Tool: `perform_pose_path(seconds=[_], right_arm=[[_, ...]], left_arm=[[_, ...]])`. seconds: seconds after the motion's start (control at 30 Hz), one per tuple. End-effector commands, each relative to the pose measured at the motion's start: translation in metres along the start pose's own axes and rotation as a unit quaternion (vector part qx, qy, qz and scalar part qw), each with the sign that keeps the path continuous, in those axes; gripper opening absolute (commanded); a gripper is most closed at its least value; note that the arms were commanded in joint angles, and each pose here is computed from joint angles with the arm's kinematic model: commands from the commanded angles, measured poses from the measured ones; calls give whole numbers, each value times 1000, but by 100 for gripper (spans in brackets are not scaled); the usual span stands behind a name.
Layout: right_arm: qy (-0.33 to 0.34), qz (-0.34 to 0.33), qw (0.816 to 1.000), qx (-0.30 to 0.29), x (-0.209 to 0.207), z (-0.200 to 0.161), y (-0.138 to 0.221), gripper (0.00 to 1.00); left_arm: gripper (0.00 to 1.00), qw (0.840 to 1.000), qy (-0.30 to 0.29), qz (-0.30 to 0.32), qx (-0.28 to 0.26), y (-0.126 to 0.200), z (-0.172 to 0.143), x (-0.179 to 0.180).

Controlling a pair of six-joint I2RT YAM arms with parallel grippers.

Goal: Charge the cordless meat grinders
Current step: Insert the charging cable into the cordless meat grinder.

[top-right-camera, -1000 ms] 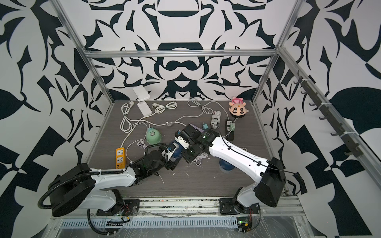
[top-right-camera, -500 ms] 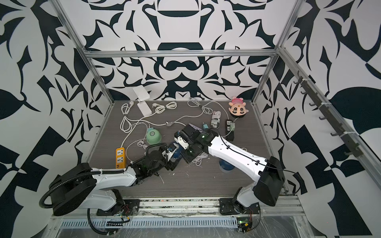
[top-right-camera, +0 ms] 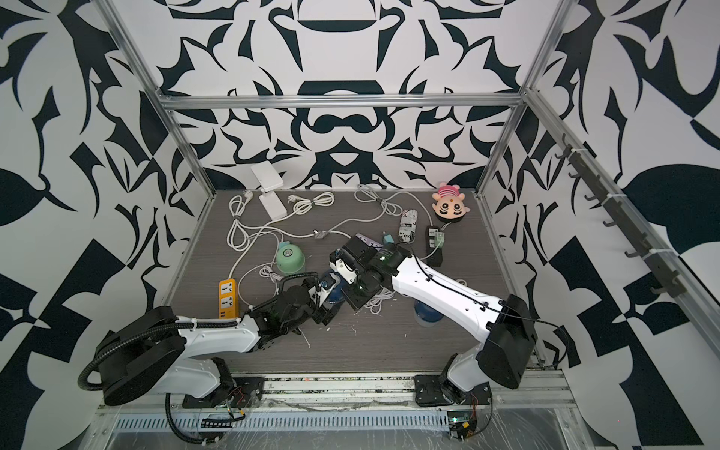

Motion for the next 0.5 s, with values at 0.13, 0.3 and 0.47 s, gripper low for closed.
perform_pose_path(seconds=[0.13, 0.3, 0.47], right_arm=[[21, 25, 998, -62, 13, 29, 19, 0], [19, 11, 997, -70, 9, 32, 18, 0], [23, 1, 997, -77, 4, 34, 21, 0]], left_arm=[[52, 999, -9, -19, -30, -3, 23, -10], [51, 999, -12, -23, -30, -1, 21, -13], [48, 999, -15, -31, -29, 3, 18, -18]])
Point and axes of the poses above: each gripper's point midway between its finger pads, its own y axis back along the fingers, its own x axis along the line the jaws close on, z = x × y, the point moved 2 cm from there along y, back along the fingers, and after that the axes turned 4 degrees about y, right-handed, at the moved point
